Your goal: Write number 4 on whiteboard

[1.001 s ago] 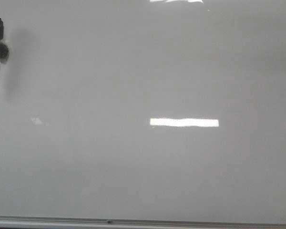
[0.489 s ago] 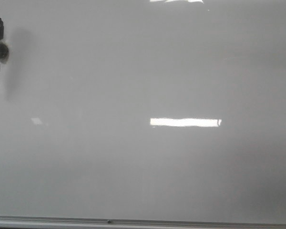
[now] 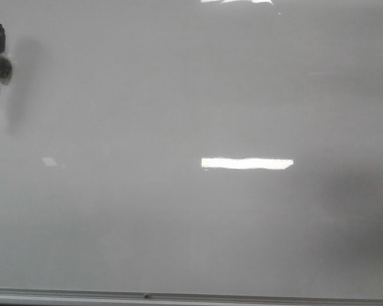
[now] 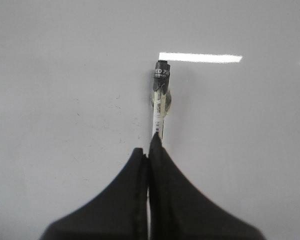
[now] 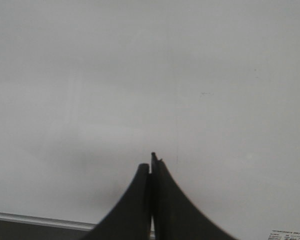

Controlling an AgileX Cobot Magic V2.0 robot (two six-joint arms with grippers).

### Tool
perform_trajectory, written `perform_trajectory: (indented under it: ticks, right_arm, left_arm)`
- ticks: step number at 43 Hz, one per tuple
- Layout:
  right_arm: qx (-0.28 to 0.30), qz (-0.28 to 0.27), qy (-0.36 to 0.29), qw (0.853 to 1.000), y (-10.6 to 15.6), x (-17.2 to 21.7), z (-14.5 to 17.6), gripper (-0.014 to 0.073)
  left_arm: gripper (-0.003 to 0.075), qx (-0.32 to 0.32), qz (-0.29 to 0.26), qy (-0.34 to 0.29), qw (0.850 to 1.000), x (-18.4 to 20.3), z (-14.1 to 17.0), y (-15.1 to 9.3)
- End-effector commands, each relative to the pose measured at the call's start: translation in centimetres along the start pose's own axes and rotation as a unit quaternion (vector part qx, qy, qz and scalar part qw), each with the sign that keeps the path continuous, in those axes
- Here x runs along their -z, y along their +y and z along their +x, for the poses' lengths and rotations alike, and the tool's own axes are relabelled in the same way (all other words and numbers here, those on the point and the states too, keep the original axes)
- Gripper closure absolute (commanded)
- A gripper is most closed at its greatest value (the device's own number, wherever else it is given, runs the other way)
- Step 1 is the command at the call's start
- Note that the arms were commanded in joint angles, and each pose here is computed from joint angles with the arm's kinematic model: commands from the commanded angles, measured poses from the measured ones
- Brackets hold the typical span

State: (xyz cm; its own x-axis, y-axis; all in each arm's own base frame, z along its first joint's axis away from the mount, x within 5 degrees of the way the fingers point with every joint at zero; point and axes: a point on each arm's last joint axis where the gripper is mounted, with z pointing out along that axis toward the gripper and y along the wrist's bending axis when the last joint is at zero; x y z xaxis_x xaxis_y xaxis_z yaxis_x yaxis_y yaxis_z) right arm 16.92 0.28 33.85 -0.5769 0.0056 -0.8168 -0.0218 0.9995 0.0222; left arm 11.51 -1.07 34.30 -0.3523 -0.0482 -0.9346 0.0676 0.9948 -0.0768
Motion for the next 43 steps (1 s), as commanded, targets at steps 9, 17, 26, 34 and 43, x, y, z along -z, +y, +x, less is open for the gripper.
perform_trajectory:
  ticks: [9,17,26,34,43]
  right_arm:
    - [0.029,0.003,-0.048,0.998,0.0,0.7,-1.5,0.0142]
    - [0.029,0.003,-0.046,0.998,0.0,0.7,-1.4,-0.0001]
    - [0.029,0.003,-0.046,0.998,0.0,0.7,-1.4,0.0000]
    - [0.029,0.003,-0.046,0.998,0.0,0.7,-1.4,0.0000]
    - [0.029,0.003,-0.046,0.998,0.0,0.7,-1.4,0.0000]
  left_arm:
    - [0.0248,0.002,0.002,-0.034,0.999,-0.3,-1.6,-0.1]
    - [0.0175,0.002,0.001,-0.016,1.000,-1.3,-1.4,-0.1]
    - [0.0176,-0.014,-0.002,0.025,1.000,-3.7,-1.0,0.0]
    - [0.0175,-0.020,0.001,0.074,0.997,-6.6,-0.7,-0.1]
    - [0.0176,-0.014,0.000,0.113,0.994,-10.0,-0.5,-0.1]
